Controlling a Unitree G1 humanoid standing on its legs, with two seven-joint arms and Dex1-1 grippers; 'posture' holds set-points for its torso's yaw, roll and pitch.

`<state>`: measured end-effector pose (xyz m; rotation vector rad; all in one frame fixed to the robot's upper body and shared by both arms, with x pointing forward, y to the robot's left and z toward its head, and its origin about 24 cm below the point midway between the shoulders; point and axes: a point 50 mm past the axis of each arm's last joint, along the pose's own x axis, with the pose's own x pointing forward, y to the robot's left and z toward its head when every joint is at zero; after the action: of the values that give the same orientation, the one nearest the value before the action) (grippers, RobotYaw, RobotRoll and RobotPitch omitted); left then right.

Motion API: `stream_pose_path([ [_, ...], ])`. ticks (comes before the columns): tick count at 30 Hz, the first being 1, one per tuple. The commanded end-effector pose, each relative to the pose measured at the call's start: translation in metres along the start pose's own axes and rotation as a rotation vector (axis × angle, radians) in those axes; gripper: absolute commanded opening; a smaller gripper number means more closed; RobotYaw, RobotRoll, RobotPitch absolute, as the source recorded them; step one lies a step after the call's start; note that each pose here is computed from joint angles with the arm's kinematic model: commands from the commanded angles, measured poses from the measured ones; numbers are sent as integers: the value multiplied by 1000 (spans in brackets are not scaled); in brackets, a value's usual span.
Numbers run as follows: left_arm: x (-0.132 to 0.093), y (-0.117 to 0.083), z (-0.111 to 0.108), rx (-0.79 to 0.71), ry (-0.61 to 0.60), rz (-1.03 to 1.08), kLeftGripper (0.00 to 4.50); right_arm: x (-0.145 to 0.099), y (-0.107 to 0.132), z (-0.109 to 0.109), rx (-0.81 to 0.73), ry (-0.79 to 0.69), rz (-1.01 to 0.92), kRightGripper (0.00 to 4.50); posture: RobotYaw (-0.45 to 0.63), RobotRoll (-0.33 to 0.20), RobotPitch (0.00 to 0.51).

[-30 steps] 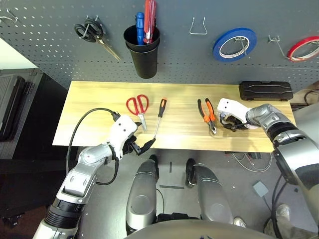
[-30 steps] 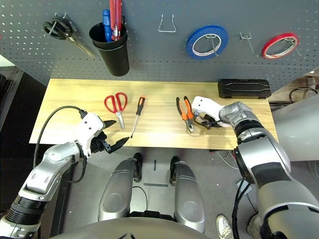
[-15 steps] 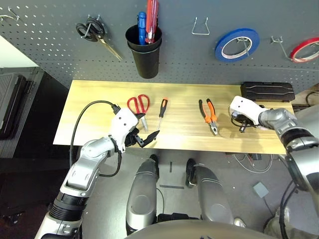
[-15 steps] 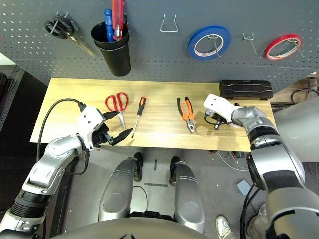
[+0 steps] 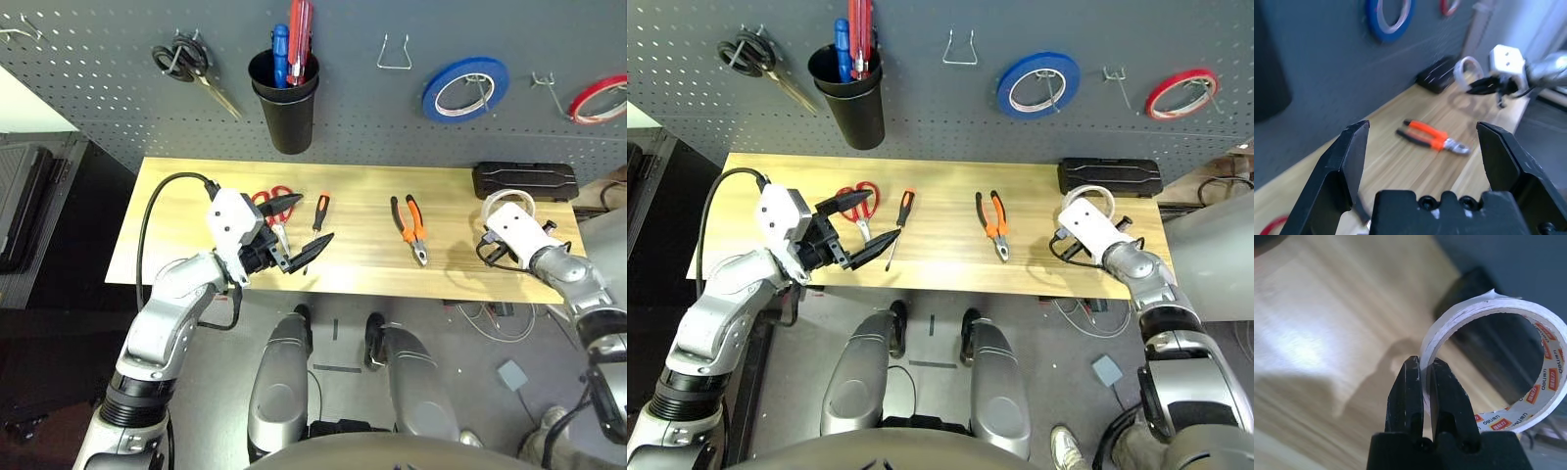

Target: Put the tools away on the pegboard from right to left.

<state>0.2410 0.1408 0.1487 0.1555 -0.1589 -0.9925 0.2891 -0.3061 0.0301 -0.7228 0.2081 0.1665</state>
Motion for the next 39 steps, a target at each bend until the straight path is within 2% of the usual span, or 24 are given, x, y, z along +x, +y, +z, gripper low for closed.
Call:
stream_pose_path([
  [1,4,-7,9,-16,-43,-66,4500,-11,1,-10,18,-12,-63,37,242,0,236],
  [9,15,-3,28,28,-150,-52,4500,-22,0,-15,0,-74,-146,37,236,0,230],
  [15,26,0,43,54,-219,-54,4500,-29,-2,-8,-51,-185,-208,37,227,0,226],
  [22,29,-2,43,63,-213,-87,4500,-31,-11,12,-144,-350,-269,37,215,0,220],
  [32,30,-8,42,71,-186,-150,4500,-26,-13,35,-221,-493,-298,37,205,0,217],
  [39,35,-8,42,78,-191,-159,4500,-5,-22,66,-181,-552,-369,37,191,0,211],
])
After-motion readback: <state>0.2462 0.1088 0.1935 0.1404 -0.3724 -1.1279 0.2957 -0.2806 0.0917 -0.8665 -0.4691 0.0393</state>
